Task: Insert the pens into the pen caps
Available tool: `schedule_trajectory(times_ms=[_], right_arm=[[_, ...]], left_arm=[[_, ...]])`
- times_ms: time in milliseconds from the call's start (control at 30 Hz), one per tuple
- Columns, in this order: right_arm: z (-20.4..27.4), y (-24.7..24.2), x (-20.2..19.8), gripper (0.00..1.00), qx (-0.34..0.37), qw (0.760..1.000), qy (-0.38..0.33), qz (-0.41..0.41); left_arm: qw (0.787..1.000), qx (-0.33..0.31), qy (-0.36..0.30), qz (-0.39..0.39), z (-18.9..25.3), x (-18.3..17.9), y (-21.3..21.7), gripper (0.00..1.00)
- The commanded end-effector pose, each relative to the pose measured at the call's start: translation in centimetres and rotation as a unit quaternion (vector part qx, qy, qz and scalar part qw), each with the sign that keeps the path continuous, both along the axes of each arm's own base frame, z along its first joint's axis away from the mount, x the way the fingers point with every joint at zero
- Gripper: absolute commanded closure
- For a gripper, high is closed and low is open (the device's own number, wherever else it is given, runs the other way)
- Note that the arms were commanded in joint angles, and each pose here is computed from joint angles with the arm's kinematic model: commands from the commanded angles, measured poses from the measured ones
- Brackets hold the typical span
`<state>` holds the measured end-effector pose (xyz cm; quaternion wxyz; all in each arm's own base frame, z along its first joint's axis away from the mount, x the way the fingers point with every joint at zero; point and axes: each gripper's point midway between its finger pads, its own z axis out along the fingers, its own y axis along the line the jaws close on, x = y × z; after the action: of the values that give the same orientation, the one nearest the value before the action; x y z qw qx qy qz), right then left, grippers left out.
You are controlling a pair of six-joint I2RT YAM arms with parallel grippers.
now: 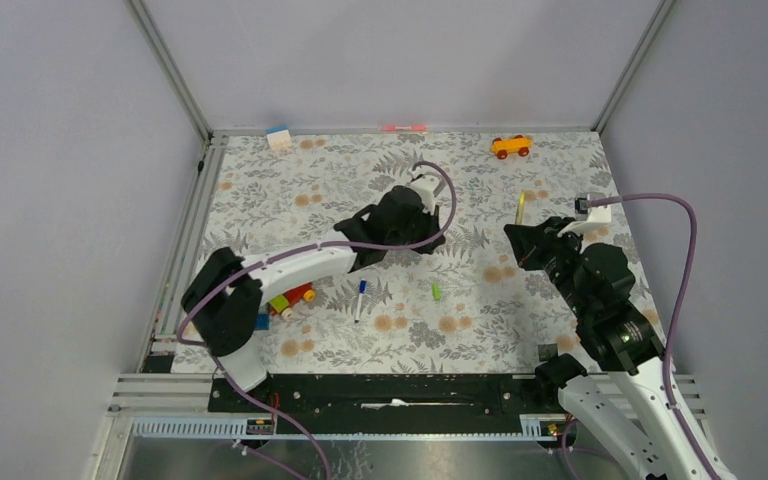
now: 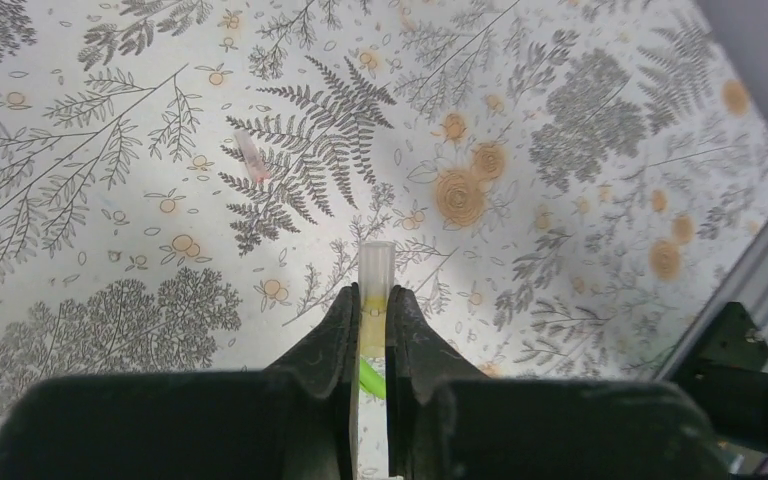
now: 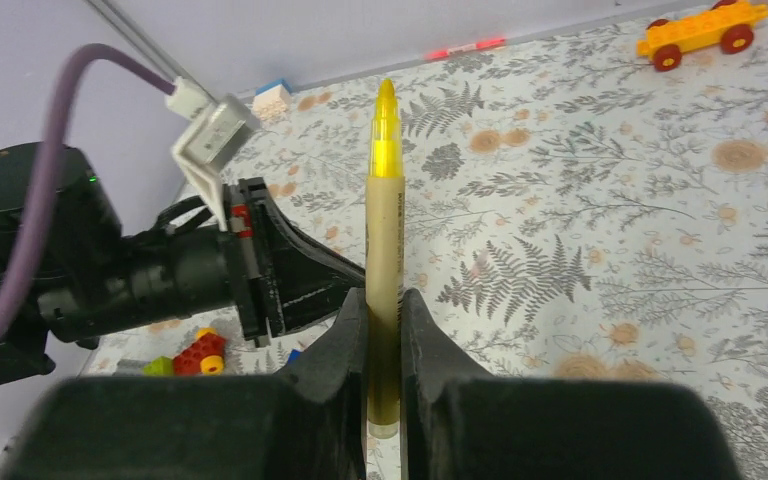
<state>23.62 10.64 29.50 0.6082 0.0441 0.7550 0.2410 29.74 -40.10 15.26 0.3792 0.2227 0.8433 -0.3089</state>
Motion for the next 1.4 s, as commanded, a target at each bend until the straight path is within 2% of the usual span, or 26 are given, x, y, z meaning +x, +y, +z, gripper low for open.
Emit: schedule_trajectory(times_ms=[0, 167, 333, 533, 733, 1000, 1367], right_arm=[[2.7, 1.6, -0.2, 1.0, 0.052, 0.997, -0.05, 0.038], [3.0, 3.2, -0.4, 1.0, 0.075, 0.993, -0.054, 0.075], [2.7, 4.8, -0.1, 1.0, 0.101, 0.988, -0.044, 0.107], [2.4, 7.2, 0.2, 1.0, 0.142, 0.976, -0.035, 0.16], [1.1, 9.6, 0.8, 1.0, 0.159, 0.967, -0.01, 0.198], [0.6, 16.0, -0.3, 1.0, 0.12, 0.958, -0.011, 0.259], [0.4, 21.7, -2.7, 1.0, 0.119, 0.932, -0.02, 0.343]], left_arm=[[0.994, -0.101, -0.043, 0.011, 6.5, -0.7, 0.6, 1.0], [0.984, -0.157, -0.071, 0.054, 10.0, -1.4, 3.8, 1.0], [0.967, -0.175, -0.101, 0.152, 10.5, -0.2, 8.4, 1.0], [0.956, -0.196, -0.118, 0.181, 11.7, -0.3, 11.9, 1.0], [0.94, -0.261, -0.118, 0.185, 13.7, -0.9, 14.4, 1.0], [0.931, -0.317, -0.087, 0.16, 14.4, -1.4, 15.4, 1.0], [0.884, -0.437, -0.081, 0.145, 18.3, -3.9, 16.4, 1.0]])
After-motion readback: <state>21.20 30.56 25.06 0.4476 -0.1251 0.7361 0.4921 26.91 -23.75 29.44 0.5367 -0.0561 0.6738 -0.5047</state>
